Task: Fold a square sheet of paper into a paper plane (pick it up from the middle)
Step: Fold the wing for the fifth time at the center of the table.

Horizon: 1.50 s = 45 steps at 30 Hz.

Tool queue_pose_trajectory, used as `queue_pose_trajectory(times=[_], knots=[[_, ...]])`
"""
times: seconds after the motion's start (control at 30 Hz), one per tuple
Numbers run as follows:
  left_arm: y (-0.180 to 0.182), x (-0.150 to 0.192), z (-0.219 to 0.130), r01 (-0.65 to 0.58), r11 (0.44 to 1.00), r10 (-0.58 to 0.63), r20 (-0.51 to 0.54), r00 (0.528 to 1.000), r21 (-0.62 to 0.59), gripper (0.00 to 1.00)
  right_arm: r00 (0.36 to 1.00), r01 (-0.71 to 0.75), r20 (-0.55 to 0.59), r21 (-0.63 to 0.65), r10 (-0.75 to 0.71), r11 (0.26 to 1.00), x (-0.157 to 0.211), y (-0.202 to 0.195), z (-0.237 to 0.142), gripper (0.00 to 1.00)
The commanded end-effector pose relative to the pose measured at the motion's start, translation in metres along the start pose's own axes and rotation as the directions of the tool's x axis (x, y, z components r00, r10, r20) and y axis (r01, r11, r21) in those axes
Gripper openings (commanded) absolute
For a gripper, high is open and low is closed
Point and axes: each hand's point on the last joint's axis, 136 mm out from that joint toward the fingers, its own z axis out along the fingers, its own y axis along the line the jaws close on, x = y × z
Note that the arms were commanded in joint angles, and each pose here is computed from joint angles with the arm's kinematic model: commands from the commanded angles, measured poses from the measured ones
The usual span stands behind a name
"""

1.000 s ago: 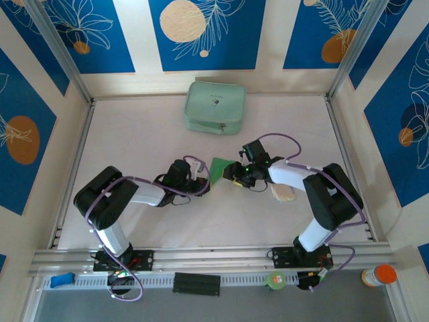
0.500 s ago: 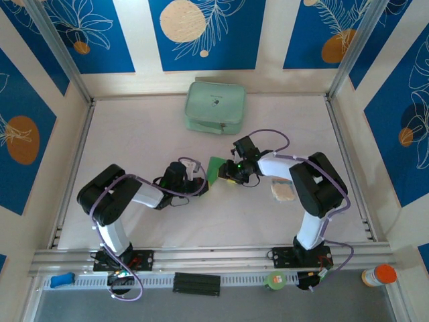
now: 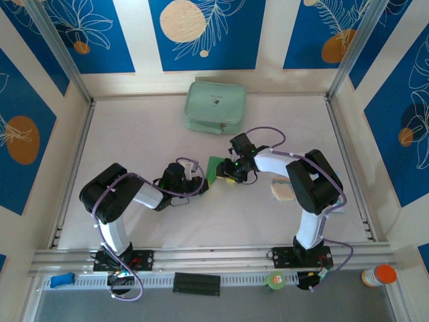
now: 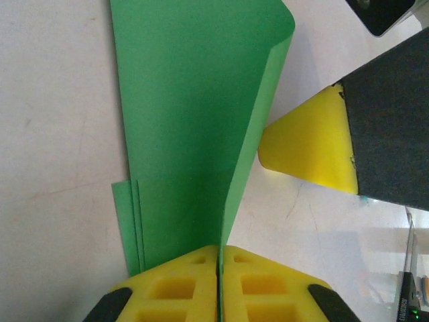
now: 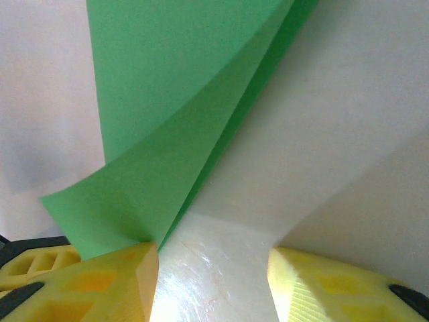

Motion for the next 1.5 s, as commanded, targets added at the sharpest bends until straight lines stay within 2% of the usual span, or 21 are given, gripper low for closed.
queue_pose_trajectory(times=[0.0,0.27,0.4,0.7,0.97,1.2,1.47], knots=[[0.014,0.011,0.0,0.031,0.999,-0.032,-0.031,0.999,-0.026,0.12,0.999,0.041,-0.025,0.01,-0.041,0.999,0.004,-0.001,0.024,0.5],[0.024,0.016,0.003,0.057,0.997,-0.059,-0.039,0.998,-0.051,0.15,0.997,0.057,-0.048,0.01,-0.057,0.998,0.008,0.002,0.03,0.54],[0.027,0.017,0.004,0.08,0.995,-0.082,-0.04,0.996,-0.053,0.12,0.997,0.067,-0.042,0.0,-0.067,0.998,0.008,0.005,0.026,0.54],[0.024,0.012,0.0,0.175,0.985,-0.175,-0.032,0.984,-0.015,0.08,0.986,0.165,0.024,-0.147,-0.163,0.975,0.007,0.022,0.007,0.54],[0.021,0.01,0.0,0.26,0.966,-0.259,-0.055,0.964,0.005,0.05,0.981,0.192,0.069,-0.204,-0.181,0.96,0.0,0.037,-0.01,0.54],[0.023,0.013,-0.001,0.281,0.959,-0.282,-0.072,0.957,-0.028,0.04,0.974,0.212,0.146,-0.305,-0.174,0.929,-0.007,0.058,-0.032,0.51],[0.024,0.012,0.001,0.301,0.953,-0.302,-0.076,0.95,-0.022,0.06,0.98,0.197,0.083,-0.37,-0.179,0.908,-0.007,0.068,-0.011,0.39]])
